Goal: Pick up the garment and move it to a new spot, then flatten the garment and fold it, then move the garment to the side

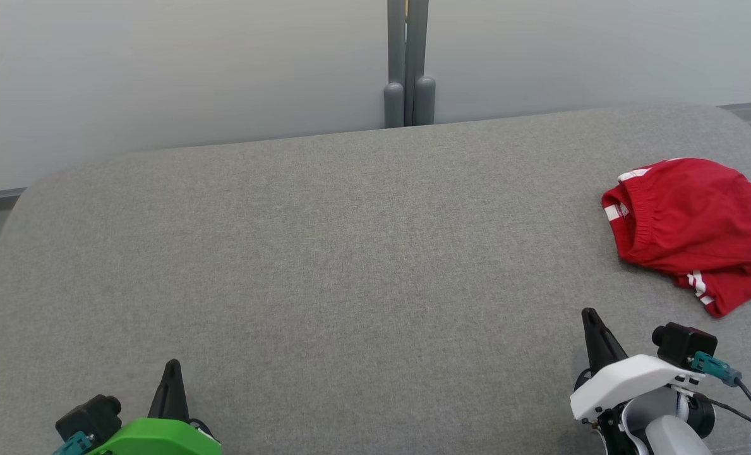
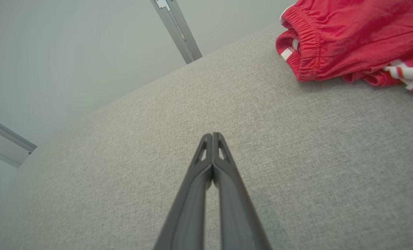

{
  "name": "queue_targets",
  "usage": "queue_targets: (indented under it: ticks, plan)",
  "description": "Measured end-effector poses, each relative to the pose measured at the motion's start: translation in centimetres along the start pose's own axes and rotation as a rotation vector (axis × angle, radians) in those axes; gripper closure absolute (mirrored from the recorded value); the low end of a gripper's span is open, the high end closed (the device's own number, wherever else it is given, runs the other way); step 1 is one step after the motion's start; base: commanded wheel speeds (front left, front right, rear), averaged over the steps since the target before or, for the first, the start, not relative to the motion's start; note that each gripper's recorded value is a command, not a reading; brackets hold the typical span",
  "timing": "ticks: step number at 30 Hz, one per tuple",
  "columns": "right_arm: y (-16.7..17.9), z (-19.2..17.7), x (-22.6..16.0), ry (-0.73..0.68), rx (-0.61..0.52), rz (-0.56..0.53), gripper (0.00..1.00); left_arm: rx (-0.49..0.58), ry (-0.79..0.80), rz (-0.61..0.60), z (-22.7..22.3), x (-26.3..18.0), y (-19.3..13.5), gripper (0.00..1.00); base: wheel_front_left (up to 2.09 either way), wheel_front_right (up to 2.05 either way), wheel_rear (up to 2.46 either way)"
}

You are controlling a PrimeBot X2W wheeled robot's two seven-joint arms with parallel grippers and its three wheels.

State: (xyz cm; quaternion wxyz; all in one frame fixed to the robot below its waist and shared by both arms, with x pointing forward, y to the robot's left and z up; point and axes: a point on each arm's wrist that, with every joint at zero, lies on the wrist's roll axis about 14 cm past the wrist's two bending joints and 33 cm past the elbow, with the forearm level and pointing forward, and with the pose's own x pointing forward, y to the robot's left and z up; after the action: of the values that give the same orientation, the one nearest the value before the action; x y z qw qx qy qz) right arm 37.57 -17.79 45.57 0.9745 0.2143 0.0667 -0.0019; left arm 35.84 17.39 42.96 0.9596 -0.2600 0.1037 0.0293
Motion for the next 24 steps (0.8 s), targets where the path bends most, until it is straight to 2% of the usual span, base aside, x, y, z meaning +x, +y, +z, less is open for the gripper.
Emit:
queue_targets:
  ticks: [24]
  plan:
    - [-0.4, 1.6, 0.5, -0.029, 0.366, -0.028, 1.00, -0.338, -0.031, -0.003, 2.3, 0.9, -0.2, 1.00, 0.00, 0.00, 0.00]
